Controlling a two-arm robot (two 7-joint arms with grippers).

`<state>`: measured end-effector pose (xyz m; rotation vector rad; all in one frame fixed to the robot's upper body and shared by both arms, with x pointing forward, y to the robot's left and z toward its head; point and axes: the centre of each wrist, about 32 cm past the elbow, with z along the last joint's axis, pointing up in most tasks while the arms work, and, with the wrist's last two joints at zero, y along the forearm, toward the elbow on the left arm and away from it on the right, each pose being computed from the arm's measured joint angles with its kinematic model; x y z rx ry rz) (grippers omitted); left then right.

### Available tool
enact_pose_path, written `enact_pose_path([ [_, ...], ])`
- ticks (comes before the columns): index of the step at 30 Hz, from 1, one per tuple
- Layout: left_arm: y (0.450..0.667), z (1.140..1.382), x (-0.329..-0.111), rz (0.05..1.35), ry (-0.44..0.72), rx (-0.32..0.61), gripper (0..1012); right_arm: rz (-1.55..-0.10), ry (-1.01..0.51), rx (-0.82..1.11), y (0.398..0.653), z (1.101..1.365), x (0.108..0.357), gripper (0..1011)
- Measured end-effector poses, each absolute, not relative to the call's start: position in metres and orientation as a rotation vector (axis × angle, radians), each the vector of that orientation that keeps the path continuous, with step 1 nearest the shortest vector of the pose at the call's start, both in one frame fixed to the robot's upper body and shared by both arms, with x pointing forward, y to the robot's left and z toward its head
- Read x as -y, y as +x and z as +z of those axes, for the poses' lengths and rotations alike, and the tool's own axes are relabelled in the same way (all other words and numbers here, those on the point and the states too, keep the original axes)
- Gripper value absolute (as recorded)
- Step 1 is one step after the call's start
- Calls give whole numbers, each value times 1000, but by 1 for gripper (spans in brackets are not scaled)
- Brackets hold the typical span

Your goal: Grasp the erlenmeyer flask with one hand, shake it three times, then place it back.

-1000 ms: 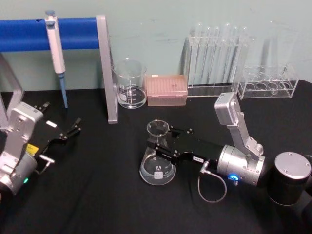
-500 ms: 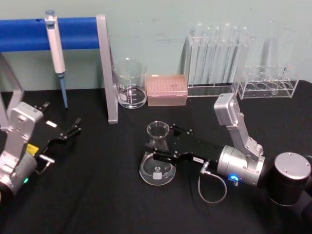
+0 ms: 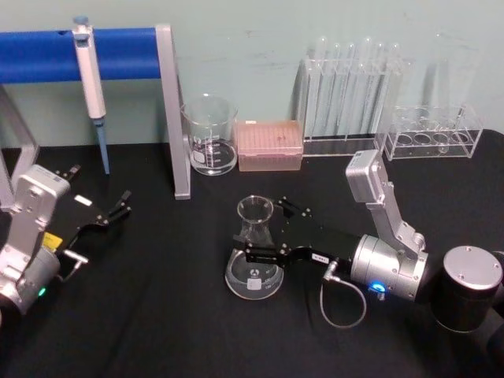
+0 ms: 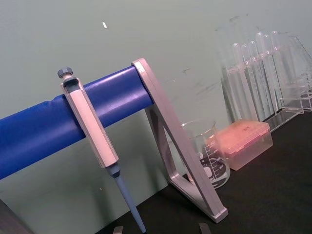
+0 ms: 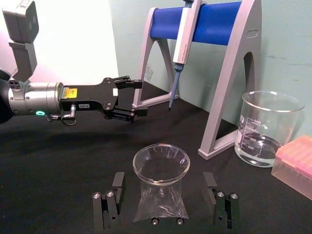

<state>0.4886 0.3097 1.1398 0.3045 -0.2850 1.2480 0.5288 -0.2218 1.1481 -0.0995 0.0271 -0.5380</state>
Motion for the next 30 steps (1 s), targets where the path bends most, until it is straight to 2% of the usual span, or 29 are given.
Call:
enact_pose_path([
  [19, 489, 1140, -310, 1248, 304, 285, 1001, -540, -124, -12, 527, 1149, 224, 1000],
  [30, 489, 1140, -310, 1248, 305, 285, 1001, -545, -151, -16, 518, 1153, 234, 1000],
])
